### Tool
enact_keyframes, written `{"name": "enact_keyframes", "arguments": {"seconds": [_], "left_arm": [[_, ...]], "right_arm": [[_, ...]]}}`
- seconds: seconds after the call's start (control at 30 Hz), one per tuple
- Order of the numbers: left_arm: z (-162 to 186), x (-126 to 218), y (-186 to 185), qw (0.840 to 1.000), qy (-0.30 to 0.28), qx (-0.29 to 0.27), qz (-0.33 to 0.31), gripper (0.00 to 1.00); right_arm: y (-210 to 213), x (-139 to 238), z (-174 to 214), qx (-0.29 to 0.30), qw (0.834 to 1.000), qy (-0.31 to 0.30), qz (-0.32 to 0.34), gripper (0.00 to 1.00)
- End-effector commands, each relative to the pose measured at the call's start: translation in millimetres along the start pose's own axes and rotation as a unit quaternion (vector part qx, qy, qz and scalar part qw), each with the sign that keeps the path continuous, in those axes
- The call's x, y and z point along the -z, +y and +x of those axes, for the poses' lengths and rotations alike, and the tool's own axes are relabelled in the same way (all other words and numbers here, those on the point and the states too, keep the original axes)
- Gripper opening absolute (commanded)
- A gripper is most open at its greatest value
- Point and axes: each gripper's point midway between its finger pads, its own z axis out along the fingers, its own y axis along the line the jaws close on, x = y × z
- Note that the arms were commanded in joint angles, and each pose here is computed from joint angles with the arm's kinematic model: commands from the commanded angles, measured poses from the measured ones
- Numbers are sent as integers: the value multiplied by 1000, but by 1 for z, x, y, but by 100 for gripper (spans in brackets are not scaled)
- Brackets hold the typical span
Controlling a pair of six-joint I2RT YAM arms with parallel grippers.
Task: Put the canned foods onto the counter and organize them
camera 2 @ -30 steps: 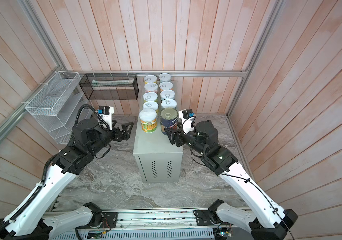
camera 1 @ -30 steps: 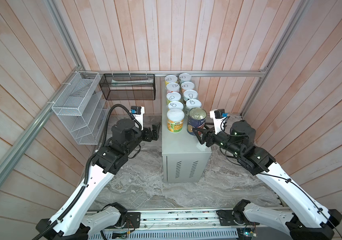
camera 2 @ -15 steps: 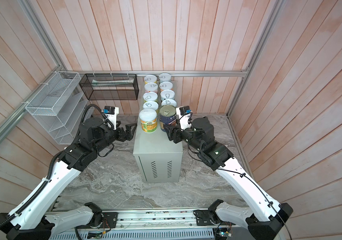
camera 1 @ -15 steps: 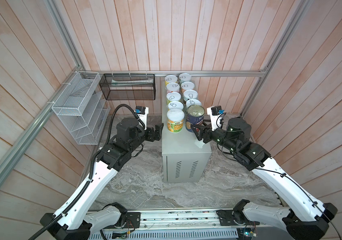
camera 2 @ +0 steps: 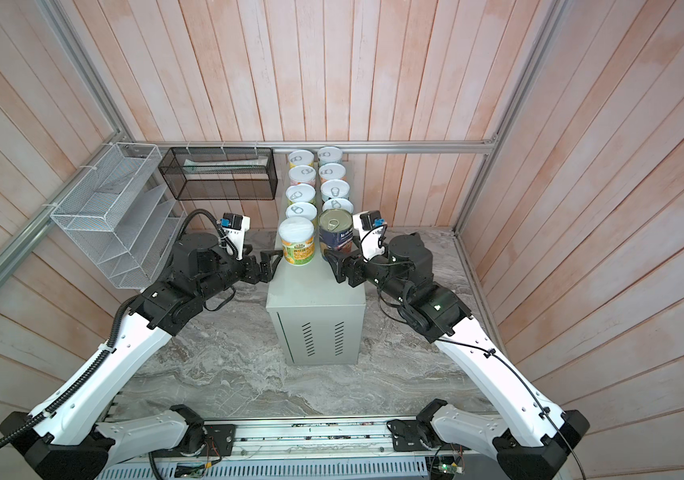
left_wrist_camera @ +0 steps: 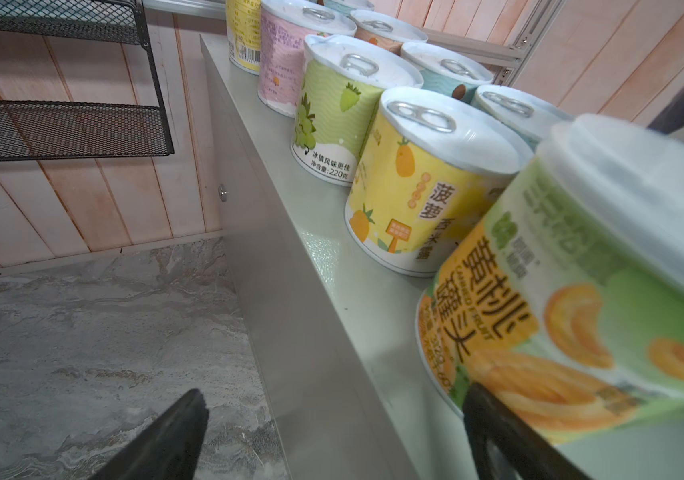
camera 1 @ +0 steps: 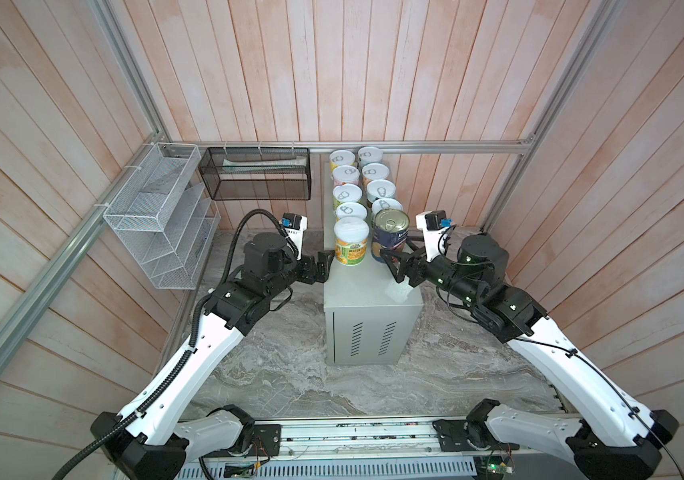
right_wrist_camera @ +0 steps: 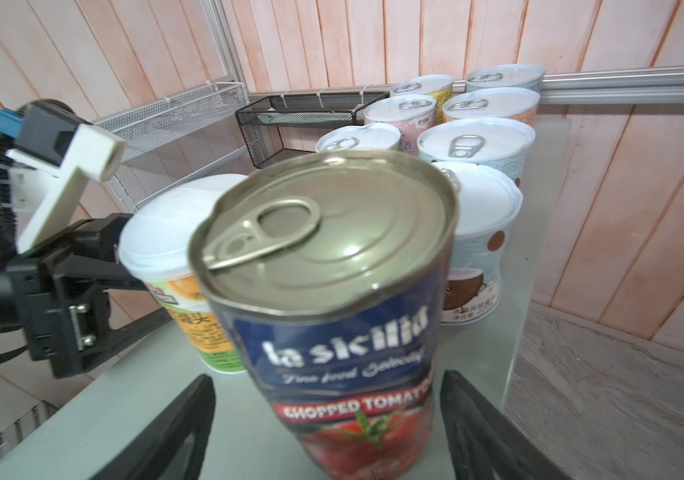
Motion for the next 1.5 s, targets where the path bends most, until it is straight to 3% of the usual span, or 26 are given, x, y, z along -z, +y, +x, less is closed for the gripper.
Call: {"name": "enact_keyframes", "arguments": {"seconds": [0.0, 0.2, 0.37, 0.5, 0.77, 1.2, 1.47], "left_arm": [[-11, 5, 0, 1000, -14, 0, -1, 98], [-19, 13, 21, 998, -17, -10, -52, 100], [-35, 16, 48, 997, -20, 13, -72, 99], [-51, 8, 57, 996, -39, 17, -75, 100], [-70, -26, 65, 994, -70, 21, -77, 100], [-60, -63, 76, 993, -75, 31, -82, 100], [-59, -71, 75, 993, -80, 41, -74, 100]], "right_arm": [[16, 21, -21, 5, 999, -19, -34, 85], [-9, 60, -49, -2, 996, -68, 60, 84], [-41, 96, -79, 1, 978, -121, 169, 84], [-85, 90, -80, 9, 964, -116, 238, 87], [-176, 76, -70, -74, 959, -164, 218, 86], [-203, 27, -54, -93, 964, -160, 190, 86], [-177, -12, -51, -77, 973, -144, 161, 85]]}}
